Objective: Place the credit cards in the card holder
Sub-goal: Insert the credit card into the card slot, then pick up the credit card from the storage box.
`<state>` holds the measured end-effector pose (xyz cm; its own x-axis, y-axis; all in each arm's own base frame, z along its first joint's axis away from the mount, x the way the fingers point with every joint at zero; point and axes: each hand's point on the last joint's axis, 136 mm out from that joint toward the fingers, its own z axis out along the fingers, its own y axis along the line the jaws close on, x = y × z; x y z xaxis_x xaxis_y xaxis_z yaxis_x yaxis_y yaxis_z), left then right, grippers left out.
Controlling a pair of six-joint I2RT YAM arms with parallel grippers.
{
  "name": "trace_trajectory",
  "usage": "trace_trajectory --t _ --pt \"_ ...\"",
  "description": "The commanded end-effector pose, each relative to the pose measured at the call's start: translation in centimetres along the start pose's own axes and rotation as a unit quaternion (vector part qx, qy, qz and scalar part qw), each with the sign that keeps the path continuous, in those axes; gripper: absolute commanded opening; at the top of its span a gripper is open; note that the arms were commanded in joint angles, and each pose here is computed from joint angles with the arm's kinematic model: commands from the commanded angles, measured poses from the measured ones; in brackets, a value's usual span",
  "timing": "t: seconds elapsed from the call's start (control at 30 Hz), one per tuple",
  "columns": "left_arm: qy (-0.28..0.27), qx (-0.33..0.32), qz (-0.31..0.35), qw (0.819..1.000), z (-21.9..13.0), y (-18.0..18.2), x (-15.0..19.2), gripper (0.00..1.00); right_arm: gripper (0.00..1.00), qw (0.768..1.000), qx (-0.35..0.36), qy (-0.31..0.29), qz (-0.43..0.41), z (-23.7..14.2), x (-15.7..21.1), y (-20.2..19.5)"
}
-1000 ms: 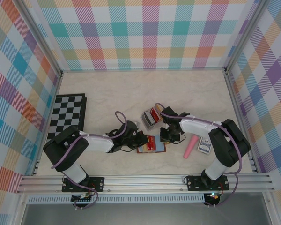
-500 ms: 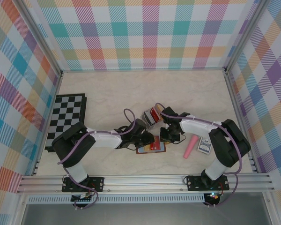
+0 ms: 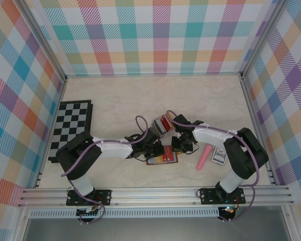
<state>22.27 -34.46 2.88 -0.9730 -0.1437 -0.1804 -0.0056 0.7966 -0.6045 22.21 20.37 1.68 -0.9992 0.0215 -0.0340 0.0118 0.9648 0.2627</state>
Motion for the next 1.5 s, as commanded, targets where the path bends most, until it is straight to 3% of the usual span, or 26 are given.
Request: trace_trajectory --t 0.0,0.13,0.23,0.37,0.6,0.77,1.0,1.23,1.47 --pt "0.026 0.010 0.013 1.000 0.9 -1.0 1.4 0.11 0.16 1.000 0.021 0.019 0.010 1.2 1.2 -1.3" --pt "0.025 0.007 0.011 1.000 0.9 -0.8 1.4 0.12 0.17 0.999 0.024 0.018 0.012 1.1 1.1 -1.4" --pt "0.017 -0.008 0.018 1.000 0.2 -0.2 1.3 0.21 0.18 0.999 0.039 0.015 0.015 1.1 1.0 -2.0" --pt "-0.009 -0.061 0.021 0.998 -1.5 2.1 0.9 0.27 0.19 0.997 0.071 0.009 0.018 0.9 1.0 -3.1" --pt "-0.020 -0.122 0.016 0.992 -2.9 6.0 1.1 0.27 0.19 0.997 0.081 0.005 0.013 0.7 0.9 -3.5" --pt "-0.019 -0.124 0.028 0.992 -3.5 5.9 1.0 0.26 0.23 0.998 0.066 -0.011 -0.002 -0.7 0.0 -2.4" --pt "-0.061 -0.047 0.044 0.996 -6.3 1.4 -1.0 0.30 0.33 0.997 0.028 -0.068 -0.033 -5.6 -2.3 0.5" --pt "-0.120 -0.042 -0.038 0.991 -9.5 3.9 -4.6 0.40 0.45 0.989 -0.040 -0.116 -0.088 -9.3 -5.0 5.0" --pt "-0.138 -0.029 -0.124 0.982 -10.9 7.0 -7.4 0.53 0.47 0.976 0.041 -0.129 -0.170 -8.2 -8.3 7.3"
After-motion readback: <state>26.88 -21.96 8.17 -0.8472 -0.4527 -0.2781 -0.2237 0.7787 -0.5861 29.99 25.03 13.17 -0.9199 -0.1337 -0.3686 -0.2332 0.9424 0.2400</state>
